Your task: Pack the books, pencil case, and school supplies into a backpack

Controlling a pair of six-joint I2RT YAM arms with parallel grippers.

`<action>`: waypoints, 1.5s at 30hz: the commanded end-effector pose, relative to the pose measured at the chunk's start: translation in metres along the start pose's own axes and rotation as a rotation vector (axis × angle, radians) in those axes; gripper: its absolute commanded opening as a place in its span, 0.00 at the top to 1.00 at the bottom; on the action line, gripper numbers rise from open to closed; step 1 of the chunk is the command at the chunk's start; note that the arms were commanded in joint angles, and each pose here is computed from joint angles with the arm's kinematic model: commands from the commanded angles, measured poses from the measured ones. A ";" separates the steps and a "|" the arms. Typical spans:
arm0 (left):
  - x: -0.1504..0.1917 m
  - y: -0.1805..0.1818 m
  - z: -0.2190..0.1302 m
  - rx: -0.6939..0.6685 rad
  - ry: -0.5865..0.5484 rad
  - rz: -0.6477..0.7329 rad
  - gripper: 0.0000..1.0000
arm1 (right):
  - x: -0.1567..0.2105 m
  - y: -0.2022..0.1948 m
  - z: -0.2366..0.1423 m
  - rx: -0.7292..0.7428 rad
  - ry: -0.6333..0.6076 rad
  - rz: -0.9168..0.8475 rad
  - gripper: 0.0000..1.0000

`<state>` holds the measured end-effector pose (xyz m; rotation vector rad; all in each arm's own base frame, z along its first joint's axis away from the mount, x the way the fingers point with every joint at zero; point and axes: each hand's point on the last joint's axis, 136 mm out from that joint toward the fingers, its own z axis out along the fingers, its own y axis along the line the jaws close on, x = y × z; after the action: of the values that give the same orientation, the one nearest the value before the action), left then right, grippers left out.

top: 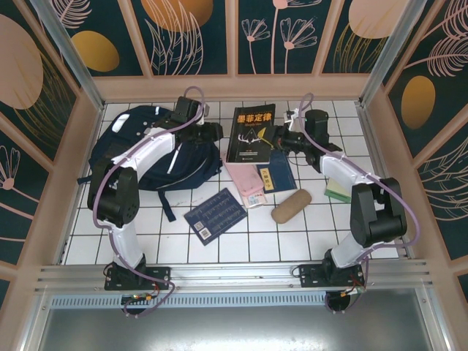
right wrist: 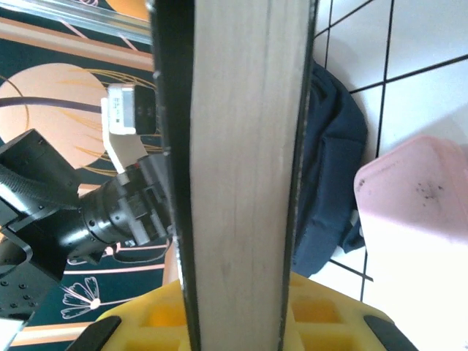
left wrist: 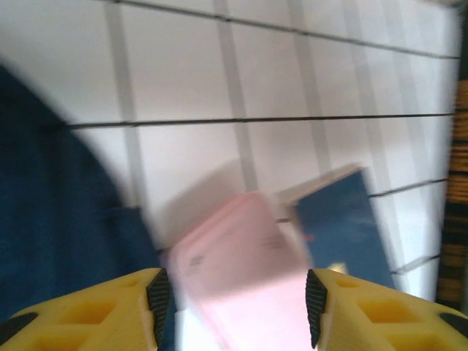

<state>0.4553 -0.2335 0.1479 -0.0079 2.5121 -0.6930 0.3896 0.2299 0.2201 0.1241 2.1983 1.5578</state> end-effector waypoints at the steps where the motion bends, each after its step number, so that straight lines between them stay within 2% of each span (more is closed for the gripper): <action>1: 0.024 0.065 -0.014 -0.341 0.068 0.078 0.43 | -0.003 0.035 -0.014 -0.046 -0.031 -0.145 1.00; 5: 0.038 0.097 -0.017 -0.494 0.133 0.124 0.42 | -0.001 0.040 -0.017 -0.054 -0.030 -0.166 1.00; 12: 0.058 0.105 0.005 -0.519 0.193 0.195 0.38 | -0.006 0.035 -0.019 -0.001 -0.068 -0.177 1.00; 17: 0.069 0.119 0.017 -0.624 0.229 0.286 0.41 | -0.013 0.039 -0.023 0.028 -0.100 -0.191 1.00; 19: 0.068 0.122 0.017 -0.639 0.227 0.306 0.47 | -0.014 0.039 -0.023 0.029 -0.120 -0.176 1.00; 23: 0.062 0.119 0.015 -0.636 0.191 0.301 0.89 | -0.010 0.039 -0.020 0.011 -0.151 -0.135 1.00; 24: 0.058 0.116 0.013 -0.630 0.176 0.289 0.99 | -0.008 0.040 -0.017 0.003 -0.160 -0.133 1.00; 25: 0.054 0.113 0.011 -0.626 0.161 0.280 1.00 | -0.005 0.042 -0.015 -0.005 -0.167 -0.132 1.00; 31: 0.011 0.080 -0.026 -0.575 0.016 0.249 1.00 | 0.002 0.047 0.003 -0.099 -0.183 -0.086 1.00; 37: -0.033 0.049 -0.067 -0.482 -0.075 0.201 1.00 | 0.000 0.043 0.028 -0.117 -0.170 -0.036 1.00; 45: -0.080 0.032 -0.123 -0.362 -0.199 0.138 1.00 | 0.003 0.044 0.070 -0.124 -0.164 -0.039 1.00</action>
<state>0.4654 -0.1319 0.2032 -0.0106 2.5047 -0.0257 0.3930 0.2895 0.1874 0.2757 2.1608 1.5302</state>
